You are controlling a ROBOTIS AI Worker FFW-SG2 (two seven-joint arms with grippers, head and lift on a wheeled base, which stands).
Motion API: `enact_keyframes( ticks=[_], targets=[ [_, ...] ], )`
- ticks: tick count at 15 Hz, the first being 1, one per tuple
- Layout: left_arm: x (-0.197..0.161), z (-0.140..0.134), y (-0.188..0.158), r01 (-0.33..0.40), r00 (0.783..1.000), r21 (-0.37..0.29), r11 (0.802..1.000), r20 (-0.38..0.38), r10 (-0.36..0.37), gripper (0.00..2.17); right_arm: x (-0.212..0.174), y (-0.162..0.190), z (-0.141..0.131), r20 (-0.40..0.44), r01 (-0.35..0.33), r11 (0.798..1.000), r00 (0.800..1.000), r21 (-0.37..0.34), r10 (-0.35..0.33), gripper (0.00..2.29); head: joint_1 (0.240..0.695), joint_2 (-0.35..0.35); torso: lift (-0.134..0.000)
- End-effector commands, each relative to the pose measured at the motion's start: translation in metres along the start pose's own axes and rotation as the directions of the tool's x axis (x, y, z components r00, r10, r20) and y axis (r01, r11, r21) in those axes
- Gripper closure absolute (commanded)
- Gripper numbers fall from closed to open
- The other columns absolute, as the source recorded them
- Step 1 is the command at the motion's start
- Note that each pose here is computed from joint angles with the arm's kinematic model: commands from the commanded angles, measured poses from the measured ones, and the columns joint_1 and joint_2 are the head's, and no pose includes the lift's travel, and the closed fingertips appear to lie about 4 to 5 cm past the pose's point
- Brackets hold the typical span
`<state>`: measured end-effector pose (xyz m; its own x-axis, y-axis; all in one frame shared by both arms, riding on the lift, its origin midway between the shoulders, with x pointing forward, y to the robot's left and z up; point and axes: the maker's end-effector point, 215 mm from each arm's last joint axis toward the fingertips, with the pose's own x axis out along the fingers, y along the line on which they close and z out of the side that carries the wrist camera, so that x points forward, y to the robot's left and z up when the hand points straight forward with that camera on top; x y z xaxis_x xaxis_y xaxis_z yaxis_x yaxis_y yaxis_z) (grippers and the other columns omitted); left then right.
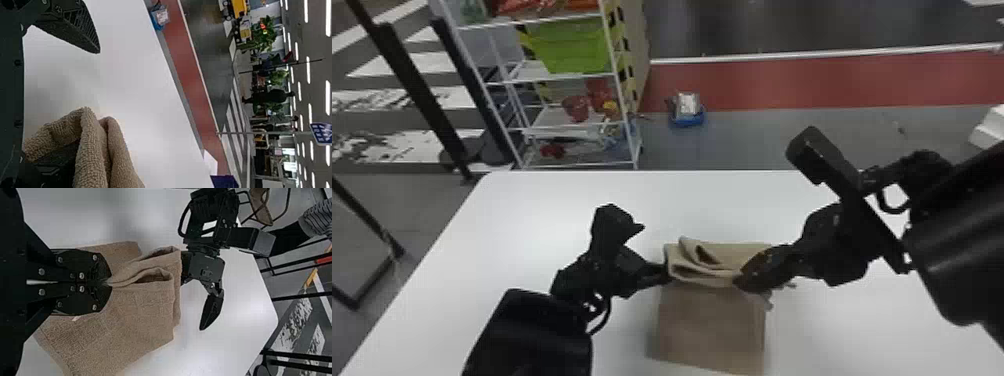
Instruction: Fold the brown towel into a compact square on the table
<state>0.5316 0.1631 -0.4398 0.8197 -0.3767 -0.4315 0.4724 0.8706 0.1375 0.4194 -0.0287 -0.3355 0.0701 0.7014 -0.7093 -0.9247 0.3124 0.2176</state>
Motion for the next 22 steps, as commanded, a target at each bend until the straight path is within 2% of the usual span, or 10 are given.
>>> enact_keyframes(
  ticks=[1, 3, 4, 9, 12, 15, 18, 22],
  targets=[
    [0.005, -0.001, -0.005, 0.010, 1.000, -0.002, 1.000, -0.006, -0.010, 0.14, 0.000, 0.002, 0.000, 0.001, -0.009, 1.000, 1.000, 0.002, 0.009, 1.33, 0.695, 0.158, -0.124],
    [0.008, -0.002, -0.009, 0.025, 1.000, 0.009, 1.000, -0.017, -0.025, 0.14, -0.001, 0.007, 0.006, 0.011, -0.018, 1.000, 1.000, -0.001, 0.018, 1.33, 0.695, 0.152, -0.124],
    [0.008, -0.009, -0.009, 0.027, 0.999, -0.006, 1.000, -0.039, -0.027, 0.14, -0.007, 0.005, 0.011, 0.024, -0.010, 1.000, 1.000, -0.003, 0.010, 1.33, 0.695, 0.151, -0.124],
    [0.001, -0.012, -0.010, 0.034, 0.998, -0.015, 0.999, -0.047, -0.035, 0.15, -0.040, -0.028, 0.047, 0.124, 0.043, 0.999, 0.991, 0.031, -0.047, 1.33, 0.695, 0.145, -0.124],
    [-0.007, 0.003, -0.007, 0.024, 1.000, -0.007, 1.000, -0.019, -0.024, 0.15, -0.041, -0.035, 0.048, 0.128, 0.048, 0.998, 0.990, 0.044, -0.054, 1.33, 0.695, 0.138, -0.124],
    [-0.017, 0.002, -0.007, 0.032, 0.999, -0.028, 0.999, -0.024, -0.033, 0.15, -0.042, -0.036, 0.049, 0.130, 0.051, 0.998, 0.990, 0.040, -0.055, 1.33, 0.695, 0.136, -0.124],
    [-0.019, -0.010, -0.013, 0.060, 0.996, -0.054, 0.997, -0.063, -0.063, 0.15, -0.041, -0.037, 0.051, 0.133, 0.049, 0.998, 0.990, 0.041, -0.054, 1.33, 0.695, 0.140, -0.124],
    [-0.014, -0.012, -0.016, 0.064, 0.995, -0.036, 0.997, -0.075, -0.066, 0.15, -0.042, -0.039, 0.051, 0.139, 0.051, 0.997, 0.989, 0.050, -0.057, 1.33, 0.695, 0.139, -0.124]
  ],
)
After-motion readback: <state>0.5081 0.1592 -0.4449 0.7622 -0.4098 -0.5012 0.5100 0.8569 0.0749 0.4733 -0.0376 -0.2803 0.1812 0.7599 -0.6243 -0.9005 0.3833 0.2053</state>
